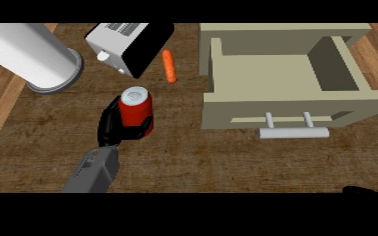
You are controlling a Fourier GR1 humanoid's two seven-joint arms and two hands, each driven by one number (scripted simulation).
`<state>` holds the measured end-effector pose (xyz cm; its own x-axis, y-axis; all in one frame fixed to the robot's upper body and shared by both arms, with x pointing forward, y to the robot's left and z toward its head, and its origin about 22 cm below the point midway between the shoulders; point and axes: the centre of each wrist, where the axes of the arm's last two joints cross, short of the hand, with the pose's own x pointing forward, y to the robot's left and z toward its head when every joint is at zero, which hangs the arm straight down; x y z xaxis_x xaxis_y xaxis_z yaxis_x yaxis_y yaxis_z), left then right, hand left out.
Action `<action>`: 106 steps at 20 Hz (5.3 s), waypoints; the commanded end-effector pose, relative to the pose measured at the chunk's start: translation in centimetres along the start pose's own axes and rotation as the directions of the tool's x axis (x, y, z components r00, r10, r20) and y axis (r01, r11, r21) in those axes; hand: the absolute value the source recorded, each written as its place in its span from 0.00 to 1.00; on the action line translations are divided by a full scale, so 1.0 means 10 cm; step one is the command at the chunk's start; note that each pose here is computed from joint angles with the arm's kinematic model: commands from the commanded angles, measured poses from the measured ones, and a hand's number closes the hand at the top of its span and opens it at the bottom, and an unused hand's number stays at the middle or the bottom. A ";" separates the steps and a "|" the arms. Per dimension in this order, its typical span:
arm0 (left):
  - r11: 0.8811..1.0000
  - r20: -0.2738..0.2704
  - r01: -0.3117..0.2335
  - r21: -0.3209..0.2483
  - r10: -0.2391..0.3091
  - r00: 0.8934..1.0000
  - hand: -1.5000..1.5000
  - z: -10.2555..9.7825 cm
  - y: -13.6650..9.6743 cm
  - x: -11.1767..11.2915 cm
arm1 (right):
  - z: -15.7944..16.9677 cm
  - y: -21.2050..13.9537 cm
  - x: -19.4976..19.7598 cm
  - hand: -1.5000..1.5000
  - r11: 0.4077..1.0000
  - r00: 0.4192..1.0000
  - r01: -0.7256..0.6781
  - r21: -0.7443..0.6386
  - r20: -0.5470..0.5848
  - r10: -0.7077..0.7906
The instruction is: Pick up the can, place it into the drawer and close the drawer
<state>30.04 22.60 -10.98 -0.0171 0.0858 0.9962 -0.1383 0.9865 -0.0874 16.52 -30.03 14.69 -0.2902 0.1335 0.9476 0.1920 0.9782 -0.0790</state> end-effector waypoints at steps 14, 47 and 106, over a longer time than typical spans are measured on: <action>0.970 0.092 0.054 -0.238 -0.033 0.995 1.00 -0.78 -0.80 1.13 | -0.12 -0.01 0.00 0.00 0.998 0.999 -0.040 -0.049 -0.003 0.040; 0.940 0.134 0.176 -0.294 -0.142 0.981 1.00 -0.95 -2.77 3.35 | -0.17 0.04 0.06 0.00 1.000 0.999 -0.024 -0.018 0.037 0.024; 0.987 0.160 0.125 -0.101 -0.108 0.981 0.00 -1.11 -2.78 3.54 | -1.45 1.42 -1.00 0.00 0.492 0.501 -0.862 0.120 0.349 0.792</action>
<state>44.21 -0.64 25.81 -0.1539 -0.0422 0.9872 -0.0305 0.9988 0.0380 33.97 -21.07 10.41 -0.3266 0.8816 0.3408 0.2251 0.4228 -0.8779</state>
